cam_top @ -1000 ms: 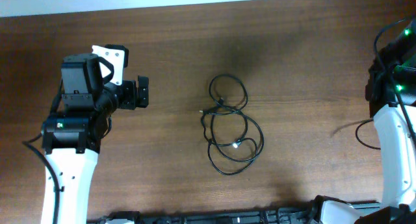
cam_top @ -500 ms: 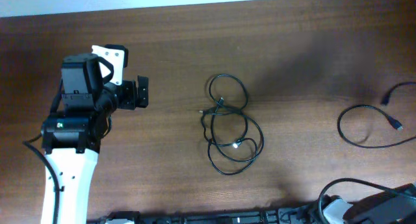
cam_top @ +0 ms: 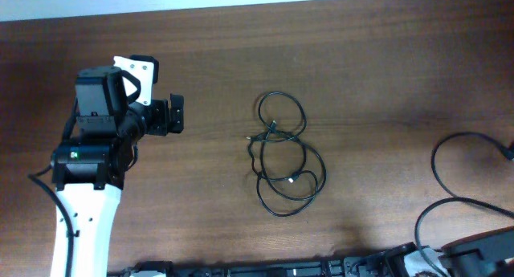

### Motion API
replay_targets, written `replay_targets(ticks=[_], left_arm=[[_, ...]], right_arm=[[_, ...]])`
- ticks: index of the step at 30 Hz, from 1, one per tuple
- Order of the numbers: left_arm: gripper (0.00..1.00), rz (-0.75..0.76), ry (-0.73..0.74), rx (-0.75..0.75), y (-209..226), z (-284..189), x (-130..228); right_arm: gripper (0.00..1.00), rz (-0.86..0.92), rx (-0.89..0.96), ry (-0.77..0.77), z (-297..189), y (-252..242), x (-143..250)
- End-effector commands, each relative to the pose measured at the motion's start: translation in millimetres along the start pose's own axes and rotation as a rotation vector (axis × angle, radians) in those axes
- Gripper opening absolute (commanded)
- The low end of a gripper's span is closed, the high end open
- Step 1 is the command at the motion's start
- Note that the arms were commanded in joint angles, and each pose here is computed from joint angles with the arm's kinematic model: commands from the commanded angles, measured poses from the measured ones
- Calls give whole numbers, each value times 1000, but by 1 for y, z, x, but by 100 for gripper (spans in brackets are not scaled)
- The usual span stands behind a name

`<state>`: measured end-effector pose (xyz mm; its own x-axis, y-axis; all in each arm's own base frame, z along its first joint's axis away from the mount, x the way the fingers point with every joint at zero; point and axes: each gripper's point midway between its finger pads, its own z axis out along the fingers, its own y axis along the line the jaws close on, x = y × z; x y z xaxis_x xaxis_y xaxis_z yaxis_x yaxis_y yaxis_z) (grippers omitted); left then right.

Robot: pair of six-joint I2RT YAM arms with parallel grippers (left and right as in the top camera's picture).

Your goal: Untangle cables

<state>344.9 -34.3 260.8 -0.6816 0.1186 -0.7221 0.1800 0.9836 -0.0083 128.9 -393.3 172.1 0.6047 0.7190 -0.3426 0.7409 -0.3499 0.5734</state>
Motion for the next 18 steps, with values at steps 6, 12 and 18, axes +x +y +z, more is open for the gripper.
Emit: replay_targets(ticks=[6, 12, 18], left_arm=[[99, -8, -6, 1, 1, -2, -2], [99, -8, -6, 1, 1, -2, -2], [99, -8, -6, 1, 1, -2, -2]], right_arm=[[58, -270, 38, 196, 4, -22, 39], [99, -589, -34, 384, 5, 2, 116], [100, -1277, -347, 756, -36, 31, 308]])
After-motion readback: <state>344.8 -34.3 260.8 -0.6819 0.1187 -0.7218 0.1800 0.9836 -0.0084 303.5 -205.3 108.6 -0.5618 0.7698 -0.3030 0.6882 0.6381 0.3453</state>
